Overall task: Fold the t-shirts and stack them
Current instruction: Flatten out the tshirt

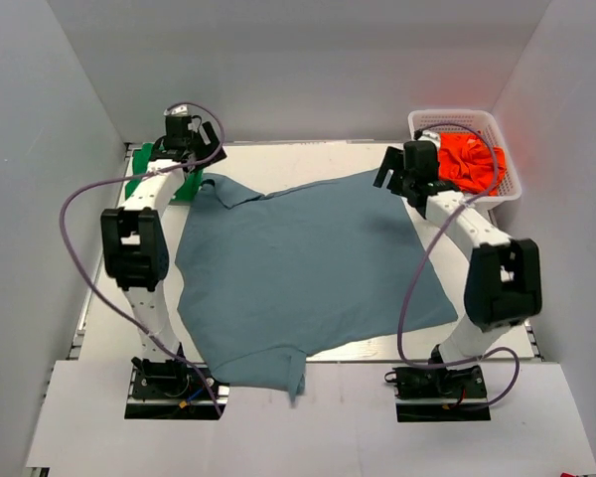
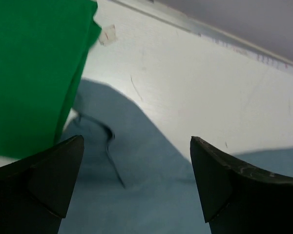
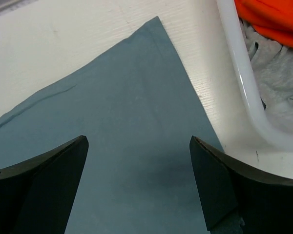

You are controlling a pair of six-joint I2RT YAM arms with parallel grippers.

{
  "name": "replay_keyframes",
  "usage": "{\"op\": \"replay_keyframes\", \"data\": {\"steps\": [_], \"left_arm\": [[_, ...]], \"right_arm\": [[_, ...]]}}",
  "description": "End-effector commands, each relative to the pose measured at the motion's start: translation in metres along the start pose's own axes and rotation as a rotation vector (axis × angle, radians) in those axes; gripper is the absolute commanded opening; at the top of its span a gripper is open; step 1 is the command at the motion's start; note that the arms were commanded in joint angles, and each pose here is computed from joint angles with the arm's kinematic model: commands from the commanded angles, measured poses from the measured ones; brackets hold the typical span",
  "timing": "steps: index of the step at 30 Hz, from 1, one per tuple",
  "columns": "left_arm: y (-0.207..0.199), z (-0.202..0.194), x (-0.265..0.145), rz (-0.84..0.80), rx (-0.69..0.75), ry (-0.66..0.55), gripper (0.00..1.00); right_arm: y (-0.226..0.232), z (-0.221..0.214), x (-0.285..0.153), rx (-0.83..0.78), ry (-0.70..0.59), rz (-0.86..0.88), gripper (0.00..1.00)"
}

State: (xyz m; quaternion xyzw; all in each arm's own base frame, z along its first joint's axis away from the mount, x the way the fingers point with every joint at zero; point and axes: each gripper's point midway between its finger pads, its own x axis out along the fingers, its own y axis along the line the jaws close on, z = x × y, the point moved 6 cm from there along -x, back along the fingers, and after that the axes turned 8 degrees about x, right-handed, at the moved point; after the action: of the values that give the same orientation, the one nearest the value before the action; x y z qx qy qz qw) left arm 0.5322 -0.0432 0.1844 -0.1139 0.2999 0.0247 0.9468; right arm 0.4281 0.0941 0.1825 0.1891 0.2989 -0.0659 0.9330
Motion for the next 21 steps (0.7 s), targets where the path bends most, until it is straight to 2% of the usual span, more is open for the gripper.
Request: {"op": "replay_keyframes", "data": {"steps": [1, 2, 5, 6, 7, 11, 18, 21], "left_arm": [[-0.019, 0.026, -0.065, -0.098, -0.002, -0.108, 1.0], [-0.022, 0.017, -0.071, -0.102, -0.005, -0.086, 1.0], [-0.019, -0.023, -0.092, -0.087, -0.029, -0.01, 1.0], [-0.011, -0.052, -0.092, -0.066, -0.046, 0.056, 1.0], [-0.013, -0.059, -0.103, -0.069, -0.038, 0.055, 1.0], [-0.01, -0.122, -0.104, -0.064, -0.032, 0.185, 1.0], [-0.024, -0.178, -0.067, 0.002, 0.034, 0.385, 1.0], [-0.029, -0.177, -0.047, 0.065, 0.068, 0.385, 1.0]], "right_arm": [[0.012, 0.012, -0.036, 0.013, -0.077, 0.132, 0.9], [0.005, -0.006, -0.034, 0.006, -0.032, 0.126, 0.9], [0.001, -0.02, -0.041, 0.014, 0.001, 0.136, 0.9], [-0.006, -0.035, -0.04, 0.009, 0.037, 0.125, 0.9], [-0.006, -0.038, -0.041, 0.011, 0.042, 0.13, 0.9], [-0.018, -0.072, -0.036, -0.003, 0.134, 0.115, 0.9], [-0.038, -0.12, -0.023, 0.089, 0.26, 0.035, 0.9], [-0.049, -0.134, -0.016, 0.128, 0.301, -0.019, 0.9]]}}
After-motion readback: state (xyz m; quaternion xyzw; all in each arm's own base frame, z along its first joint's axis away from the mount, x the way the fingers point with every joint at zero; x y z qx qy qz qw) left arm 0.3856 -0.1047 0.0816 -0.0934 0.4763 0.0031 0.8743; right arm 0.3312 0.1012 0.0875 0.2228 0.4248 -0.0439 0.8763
